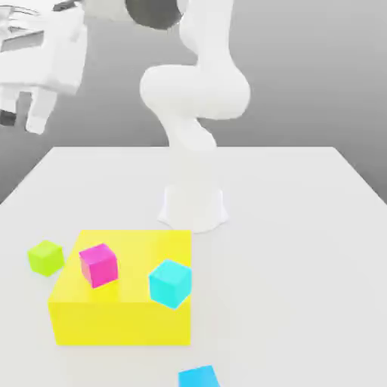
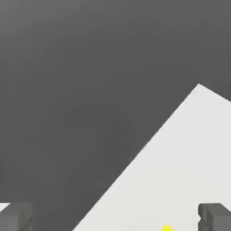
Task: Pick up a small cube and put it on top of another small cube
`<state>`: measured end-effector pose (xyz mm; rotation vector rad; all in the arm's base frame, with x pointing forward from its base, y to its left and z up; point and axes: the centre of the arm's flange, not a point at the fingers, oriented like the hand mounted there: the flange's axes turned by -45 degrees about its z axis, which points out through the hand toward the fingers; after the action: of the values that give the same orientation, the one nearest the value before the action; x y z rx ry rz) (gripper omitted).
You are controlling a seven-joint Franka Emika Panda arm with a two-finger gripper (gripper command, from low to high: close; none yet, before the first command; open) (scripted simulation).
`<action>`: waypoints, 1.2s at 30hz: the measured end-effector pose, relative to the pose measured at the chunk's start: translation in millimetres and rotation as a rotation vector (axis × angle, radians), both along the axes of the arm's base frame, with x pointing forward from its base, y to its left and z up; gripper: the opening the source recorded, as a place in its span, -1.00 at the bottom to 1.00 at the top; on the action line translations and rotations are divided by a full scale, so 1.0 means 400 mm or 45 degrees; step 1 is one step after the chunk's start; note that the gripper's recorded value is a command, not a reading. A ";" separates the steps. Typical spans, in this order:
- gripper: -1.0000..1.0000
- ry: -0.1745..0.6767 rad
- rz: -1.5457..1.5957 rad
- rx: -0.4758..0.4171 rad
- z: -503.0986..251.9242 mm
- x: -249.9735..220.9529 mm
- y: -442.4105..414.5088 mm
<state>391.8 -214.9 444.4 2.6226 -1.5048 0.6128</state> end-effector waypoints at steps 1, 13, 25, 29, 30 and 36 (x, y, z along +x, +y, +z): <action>0.00 0.016 -0.071 0.026 -0.039 -0.015 -0.029; 0.00 0.162 -0.948 0.352 -0.472 -0.328 -0.258; -1.00 0.204 -1.301 0.497 -0.781 -0.476 -0.262; -1.00 0.203 -1.301 0.496 -0.780 -0.475 -0.262; -1.00 0.202 -1.301 0.495 -0.780 -0.475 -0.262; -1.00 0.198 -1.301 0.499 -0.699 -0.472 -0.265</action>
<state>203.0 -321.1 165.0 1.5928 -2.7116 0.0054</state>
